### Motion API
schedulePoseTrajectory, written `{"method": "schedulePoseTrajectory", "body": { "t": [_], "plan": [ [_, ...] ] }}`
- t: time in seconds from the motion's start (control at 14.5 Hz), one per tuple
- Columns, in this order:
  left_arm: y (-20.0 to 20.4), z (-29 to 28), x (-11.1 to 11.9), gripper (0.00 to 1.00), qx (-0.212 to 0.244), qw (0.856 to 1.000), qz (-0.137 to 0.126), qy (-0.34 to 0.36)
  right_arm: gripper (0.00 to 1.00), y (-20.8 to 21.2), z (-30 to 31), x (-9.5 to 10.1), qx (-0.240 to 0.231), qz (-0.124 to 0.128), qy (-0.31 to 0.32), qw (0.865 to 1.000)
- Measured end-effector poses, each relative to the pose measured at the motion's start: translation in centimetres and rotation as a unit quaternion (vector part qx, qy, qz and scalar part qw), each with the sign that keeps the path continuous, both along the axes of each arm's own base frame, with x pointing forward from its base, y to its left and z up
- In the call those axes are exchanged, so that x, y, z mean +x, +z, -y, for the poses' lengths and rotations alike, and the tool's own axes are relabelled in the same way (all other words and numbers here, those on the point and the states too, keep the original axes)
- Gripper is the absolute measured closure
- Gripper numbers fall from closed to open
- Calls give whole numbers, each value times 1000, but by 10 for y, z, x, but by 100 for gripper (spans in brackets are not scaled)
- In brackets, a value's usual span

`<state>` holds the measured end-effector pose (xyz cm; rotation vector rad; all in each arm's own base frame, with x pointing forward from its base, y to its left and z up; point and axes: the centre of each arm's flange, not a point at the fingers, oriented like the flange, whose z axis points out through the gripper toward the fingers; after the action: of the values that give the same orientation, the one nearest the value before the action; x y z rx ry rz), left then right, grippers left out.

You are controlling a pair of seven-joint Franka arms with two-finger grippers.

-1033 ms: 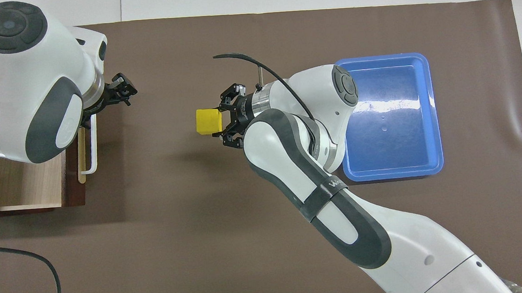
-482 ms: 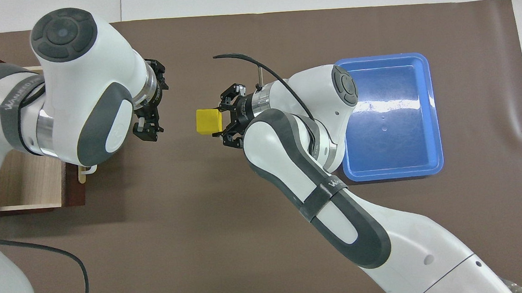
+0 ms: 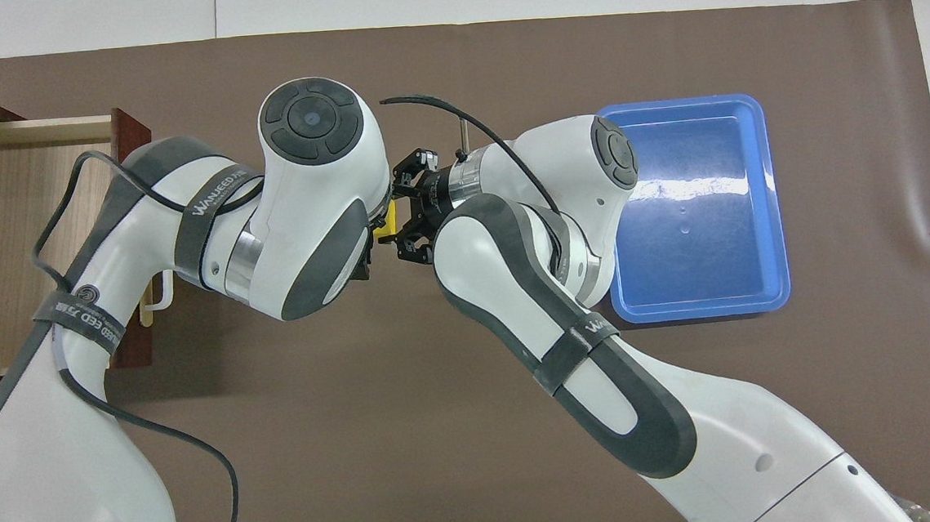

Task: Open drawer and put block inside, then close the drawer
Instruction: 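Reach the left gripper to the block and grasp it from the right gripper, then lower the block into the drawer with the left gripper while the right gripper retracts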

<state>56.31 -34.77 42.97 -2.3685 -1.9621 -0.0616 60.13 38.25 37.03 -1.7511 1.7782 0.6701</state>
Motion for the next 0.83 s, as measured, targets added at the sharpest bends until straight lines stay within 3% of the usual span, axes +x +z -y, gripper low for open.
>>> {"method": "schedulePoseTrajectory", "body": {
  "t": [0.21,0.48,0.83],
  "plan": [
    [-7,0,1,0,-5,1000,9,25,44,0,0,0,0,0,0,1000],
    [-6,0,3,42,-10,999,21,43,44,-2,-1,-1,-1,-2,1,1000],
    [-6,0,3,44,-9,999,22,42,44,-2,-1,-1,-1,-2,1,1000]
  ]
}}
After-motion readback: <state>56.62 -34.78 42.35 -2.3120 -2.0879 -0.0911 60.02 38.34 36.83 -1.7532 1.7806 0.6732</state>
